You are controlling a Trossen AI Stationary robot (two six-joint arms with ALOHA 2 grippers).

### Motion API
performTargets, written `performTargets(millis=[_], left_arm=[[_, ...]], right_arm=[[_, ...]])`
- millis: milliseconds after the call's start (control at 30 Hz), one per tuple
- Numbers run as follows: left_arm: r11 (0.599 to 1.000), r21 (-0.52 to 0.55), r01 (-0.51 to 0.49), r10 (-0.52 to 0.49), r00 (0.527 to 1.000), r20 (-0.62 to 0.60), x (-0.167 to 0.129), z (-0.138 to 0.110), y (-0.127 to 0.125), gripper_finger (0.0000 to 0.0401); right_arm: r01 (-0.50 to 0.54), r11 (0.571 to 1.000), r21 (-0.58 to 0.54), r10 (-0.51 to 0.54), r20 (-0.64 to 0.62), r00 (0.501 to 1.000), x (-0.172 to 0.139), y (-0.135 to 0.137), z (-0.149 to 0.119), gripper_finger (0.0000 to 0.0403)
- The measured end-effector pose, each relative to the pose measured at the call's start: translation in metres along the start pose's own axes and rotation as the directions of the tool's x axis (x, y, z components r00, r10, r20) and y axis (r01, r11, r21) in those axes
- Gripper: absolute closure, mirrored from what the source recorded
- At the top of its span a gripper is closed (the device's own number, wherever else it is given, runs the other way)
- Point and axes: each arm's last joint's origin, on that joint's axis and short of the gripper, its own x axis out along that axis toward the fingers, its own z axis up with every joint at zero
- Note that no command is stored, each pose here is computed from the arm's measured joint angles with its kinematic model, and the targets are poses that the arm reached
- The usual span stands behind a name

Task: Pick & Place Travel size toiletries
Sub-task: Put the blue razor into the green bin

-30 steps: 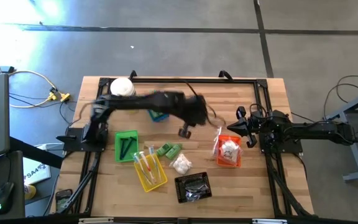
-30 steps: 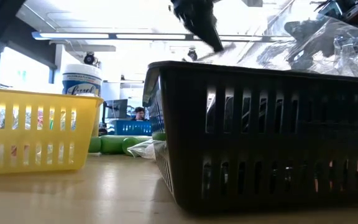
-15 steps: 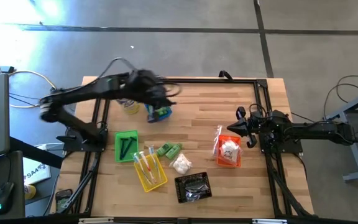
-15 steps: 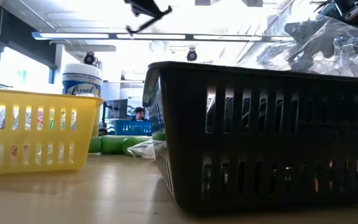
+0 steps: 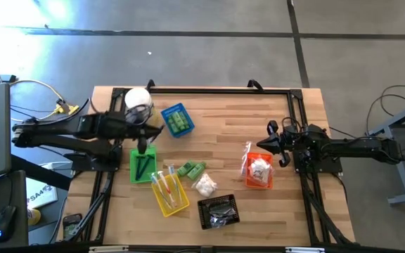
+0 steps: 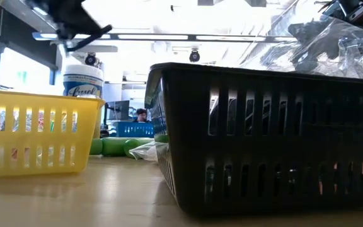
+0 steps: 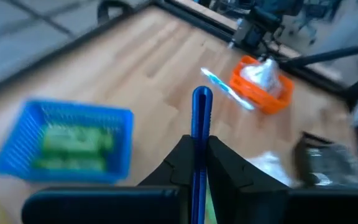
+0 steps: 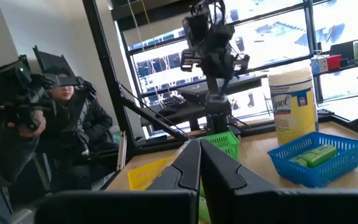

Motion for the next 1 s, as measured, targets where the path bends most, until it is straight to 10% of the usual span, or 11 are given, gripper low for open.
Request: performTargets(millis=[267,1000], left_arm=[[0.988,-0.152,0.011,-0.024,0.996,-0.081,-0.009,-0.034,-0.008,0.0382],[0.885,-0.223,-0.409,0.276,0.846,-0.456,0.016,-0.101,-0.035,0.0382]], right_arm=[[0.004,1.0,-0.003,-0.004,0.001,1.0,0.0,0.0,0.0,0.04],[0.007,1.0,0.006,-0.007,-0.011,1.0,0.0,0.0,-0.001,0.04]])
